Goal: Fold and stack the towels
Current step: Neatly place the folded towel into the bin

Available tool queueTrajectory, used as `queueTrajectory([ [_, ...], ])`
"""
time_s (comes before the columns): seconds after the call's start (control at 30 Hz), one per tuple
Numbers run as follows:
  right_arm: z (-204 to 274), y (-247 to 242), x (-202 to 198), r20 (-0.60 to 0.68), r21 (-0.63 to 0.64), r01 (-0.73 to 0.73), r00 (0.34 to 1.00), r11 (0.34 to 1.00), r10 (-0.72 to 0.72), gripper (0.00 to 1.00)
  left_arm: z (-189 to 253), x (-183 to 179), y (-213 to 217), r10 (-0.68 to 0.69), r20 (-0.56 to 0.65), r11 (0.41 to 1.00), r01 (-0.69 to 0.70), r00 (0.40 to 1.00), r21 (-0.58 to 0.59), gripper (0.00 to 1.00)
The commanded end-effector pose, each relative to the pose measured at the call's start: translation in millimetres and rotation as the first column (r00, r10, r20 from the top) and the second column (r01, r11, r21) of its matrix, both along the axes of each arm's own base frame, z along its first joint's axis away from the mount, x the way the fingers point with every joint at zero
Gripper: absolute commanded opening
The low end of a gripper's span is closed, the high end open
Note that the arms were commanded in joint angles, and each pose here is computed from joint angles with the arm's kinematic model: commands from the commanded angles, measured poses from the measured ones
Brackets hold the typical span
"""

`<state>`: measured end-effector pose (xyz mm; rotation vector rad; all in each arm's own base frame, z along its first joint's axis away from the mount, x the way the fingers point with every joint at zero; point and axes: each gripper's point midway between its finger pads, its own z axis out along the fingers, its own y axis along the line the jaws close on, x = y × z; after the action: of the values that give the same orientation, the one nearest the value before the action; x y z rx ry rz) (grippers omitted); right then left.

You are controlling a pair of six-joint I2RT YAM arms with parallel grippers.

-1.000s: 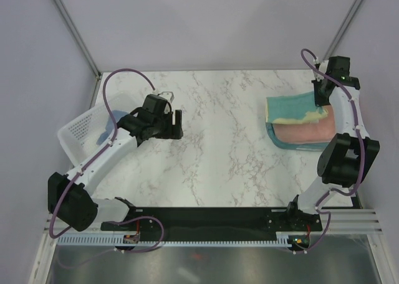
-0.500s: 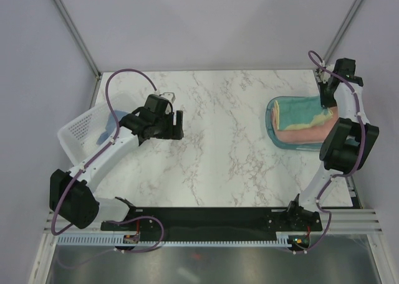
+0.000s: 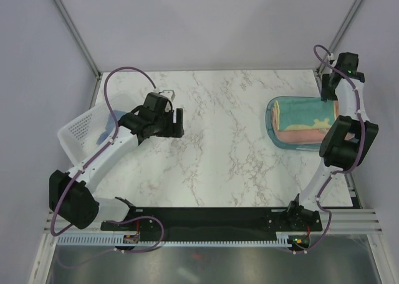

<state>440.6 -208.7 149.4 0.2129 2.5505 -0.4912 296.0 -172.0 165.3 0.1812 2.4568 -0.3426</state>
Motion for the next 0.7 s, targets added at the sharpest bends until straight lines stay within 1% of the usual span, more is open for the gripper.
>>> queueTrajectory([
  [0.0,67,3,15,0.207,-0.014,0.084,0.975,0.996,-0.079,0.58,44,14,0,0.020,0.129,0.999,-0.015,0.991,-0.038,0.82],
  [0.03,74,9,16,0.237,0.013,0.106,0.966,0.994,-0.106,0.59,51,14,2,0.035,0.149,0.999,-0.028,0.988,-0.047,0.82],
  [0.1,92,34,16,0.292,0.052,0.077,0.952,0.996,-0.089,0.59,60,16,4,0.046,0.170,0.998,-0.037,0.984,-0.054,0.81],
  [0.17,97,64,14,0.330,0.127,0.022,0.942,0.992,-0.064,0.61,66,17,5,0.052,0.186,0.998,-0.043,0.981,-0.056,0.81],
  [0.2,95,80,15,0.336,0.136,-0.018,0.941,0.991,-0.029,0.62,68,17,5,0.052,0.191,0.998,-0.043,0.980,-0.053,0.81],
  [0.23,104,88,18,0.387,0.151,-0.031,0.921,0.988,-0.030,0.62,70,17,6,0.059,0.196,0.997,-0.049,0.979,-0.055,0.80],
  [0.27,85,96,14,0.366,0.189,-0.040,0.930,0.981,-0.033,0.63,74,16,7,0.063,0.204,0.997,-0.052,0.977,-0.062,0.80],
  [0.37,66,95,11,0.330,0.207,-0.007,0.942,0.978,-0.063,0.56,80,11,12,0.081,0.223,0.995,-0.066,0.972,-0.073,0.80],
  [0.4,60,96,11,0.322,0.220,-0.001,0.944,0.975,-0.072,0.50,80,10,13,0.083,0.224,0.995,-0.068,0.971,-0.072,0.80],
  [0.47,40,101,10,0.288,0.251,0.002,0.954,0.968,-0.077,0.45,75,10,20,0.101,0.226,0.995,-0.092,0.969,-0.048,0.80],
  [0.5,33,105,10,0.280,0.275,0.000,0.957,0.961,-0.081,0.40,75,9,23,0.109,0.229,0.994,-0.102,0.967,-0.042,0.80],
  [0.67,-11,119,11,0.243,0.359,-0.013,0.967,0.933,-0.080,0.39,69,14,40,0.190,0.230,0.981,-0.192,0.954,-0.016,0.80],
])
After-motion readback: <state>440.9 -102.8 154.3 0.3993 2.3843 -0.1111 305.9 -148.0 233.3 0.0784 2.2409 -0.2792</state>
